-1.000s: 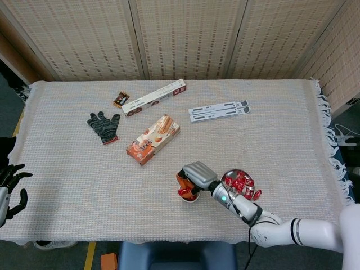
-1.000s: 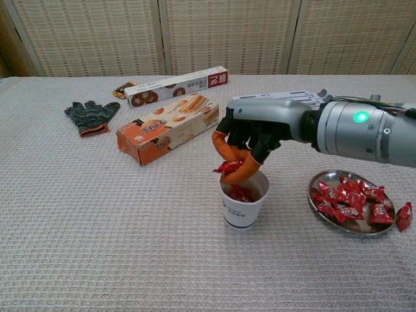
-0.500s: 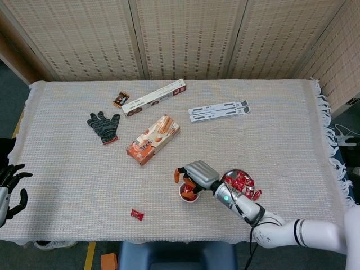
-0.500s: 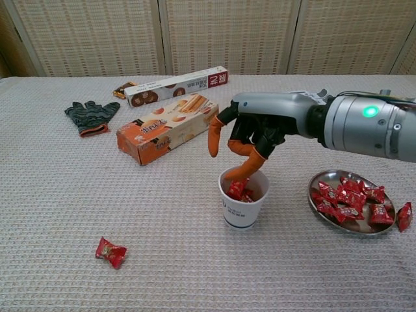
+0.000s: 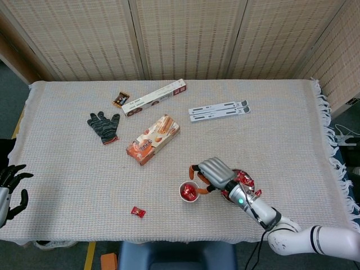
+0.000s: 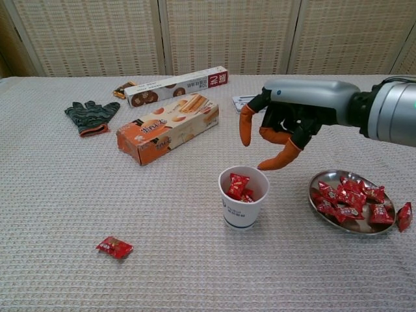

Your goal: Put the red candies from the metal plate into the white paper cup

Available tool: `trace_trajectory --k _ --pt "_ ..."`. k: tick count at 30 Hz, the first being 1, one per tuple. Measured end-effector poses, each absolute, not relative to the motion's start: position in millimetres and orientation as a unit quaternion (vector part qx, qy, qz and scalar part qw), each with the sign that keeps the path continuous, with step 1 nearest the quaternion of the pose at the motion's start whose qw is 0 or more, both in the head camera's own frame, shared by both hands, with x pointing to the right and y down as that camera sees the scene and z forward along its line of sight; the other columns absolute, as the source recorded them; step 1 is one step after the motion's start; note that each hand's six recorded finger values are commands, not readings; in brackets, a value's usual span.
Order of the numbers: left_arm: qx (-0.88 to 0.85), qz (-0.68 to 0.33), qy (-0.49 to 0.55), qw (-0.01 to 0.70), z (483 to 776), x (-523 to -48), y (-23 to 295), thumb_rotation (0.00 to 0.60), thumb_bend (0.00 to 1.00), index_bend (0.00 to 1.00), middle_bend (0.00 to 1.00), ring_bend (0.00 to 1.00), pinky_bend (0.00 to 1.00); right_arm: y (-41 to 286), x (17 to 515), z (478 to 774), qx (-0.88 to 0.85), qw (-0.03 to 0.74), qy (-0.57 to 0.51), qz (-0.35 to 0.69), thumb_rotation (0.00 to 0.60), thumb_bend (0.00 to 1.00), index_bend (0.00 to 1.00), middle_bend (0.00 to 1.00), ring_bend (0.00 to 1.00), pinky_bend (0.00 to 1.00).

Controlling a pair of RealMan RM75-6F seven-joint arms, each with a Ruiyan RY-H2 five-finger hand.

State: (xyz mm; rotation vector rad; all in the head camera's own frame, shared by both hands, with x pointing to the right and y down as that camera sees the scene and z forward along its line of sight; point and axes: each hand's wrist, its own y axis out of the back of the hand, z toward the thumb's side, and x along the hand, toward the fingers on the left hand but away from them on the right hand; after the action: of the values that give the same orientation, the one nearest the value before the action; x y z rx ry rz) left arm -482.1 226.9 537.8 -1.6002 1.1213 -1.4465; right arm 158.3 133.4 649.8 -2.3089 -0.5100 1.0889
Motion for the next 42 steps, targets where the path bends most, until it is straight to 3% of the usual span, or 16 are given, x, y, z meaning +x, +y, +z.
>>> trace_trajectory --k 7,17,32,42 --pt "-0.615 -0.562 0.428 0.350 540 -482 227 0.600 0.62 0.29 0.13 0.09 0.30 138 200 648 -0.806 0.328 -0.185 0.457 0.600 0.11 0.55 0.87 0.77 0.97" --pt "-0.611 -0.569 0.420 0.355 544 -481 227 0.600 0.62 0.29 0.13 0.09 0.30 145 261 650 -0.753 0.342 -0.189 0.529 0.600 0.11 0.55 0.87 0.77 0.97" --pt "-0.595 -0.605 0.378 0.370 568 -480 228 0.600 0.62 0.29 0.13 0.09 0.30 131 298 663 -0.734 0.358 -0.202 0.541 0.600 0.11 0.54 0.87 0.77 0.97" --pt "-0.597 -0.609 0.371 0.366 570 -479 230 0.600 0.62 0.29 0.13 0.09 0.30 142 296 666 -0.745 0.359 -0.179 0.533 0.600 0.11 0.53 0.87 0.77 0.97"
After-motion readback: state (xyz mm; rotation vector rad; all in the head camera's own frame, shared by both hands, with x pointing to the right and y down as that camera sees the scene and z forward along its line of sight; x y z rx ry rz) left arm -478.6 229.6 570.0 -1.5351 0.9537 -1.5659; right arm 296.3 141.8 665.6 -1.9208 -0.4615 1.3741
